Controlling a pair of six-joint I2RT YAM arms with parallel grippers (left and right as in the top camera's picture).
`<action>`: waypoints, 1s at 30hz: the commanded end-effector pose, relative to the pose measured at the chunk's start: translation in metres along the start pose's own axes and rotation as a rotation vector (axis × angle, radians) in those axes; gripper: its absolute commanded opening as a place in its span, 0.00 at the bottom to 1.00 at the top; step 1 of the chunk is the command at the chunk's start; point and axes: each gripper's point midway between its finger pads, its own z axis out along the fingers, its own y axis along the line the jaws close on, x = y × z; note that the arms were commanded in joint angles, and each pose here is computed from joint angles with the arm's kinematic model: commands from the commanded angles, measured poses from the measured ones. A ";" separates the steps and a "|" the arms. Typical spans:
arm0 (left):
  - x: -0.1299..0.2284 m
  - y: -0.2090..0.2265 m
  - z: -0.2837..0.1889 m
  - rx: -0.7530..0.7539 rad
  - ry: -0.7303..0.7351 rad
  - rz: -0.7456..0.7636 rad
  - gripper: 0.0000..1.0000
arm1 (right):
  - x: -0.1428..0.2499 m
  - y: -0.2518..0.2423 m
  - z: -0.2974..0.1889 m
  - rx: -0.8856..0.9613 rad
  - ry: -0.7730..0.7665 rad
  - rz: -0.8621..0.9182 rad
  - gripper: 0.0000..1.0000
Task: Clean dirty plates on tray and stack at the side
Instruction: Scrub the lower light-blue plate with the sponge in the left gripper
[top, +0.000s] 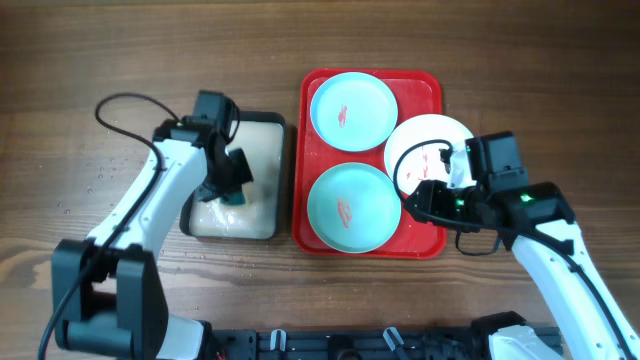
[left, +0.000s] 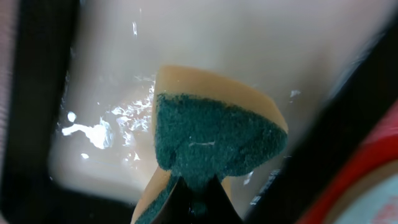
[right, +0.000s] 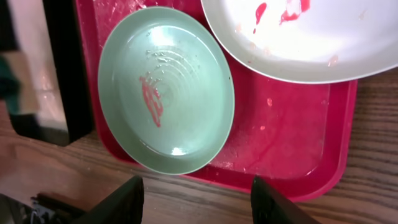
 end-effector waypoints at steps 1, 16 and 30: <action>-0.021 -0.014 -0.048 0.069 -0.136 0.027 0.04 | 0.011 -0.011 0.027 0.068 0.055 0.006 0.56; 0.040 -0.141 -0.039 0.358 -0.030 0.186 0.04 | -0.008 -0.037 0.122 0.140 0.140 0.050 0.07; 0.046 -0.109 0.074 -0.221 -0.162 0.140 0.04 | -0.006 -0.038 0.122 0.147 0.145 0.051 0.04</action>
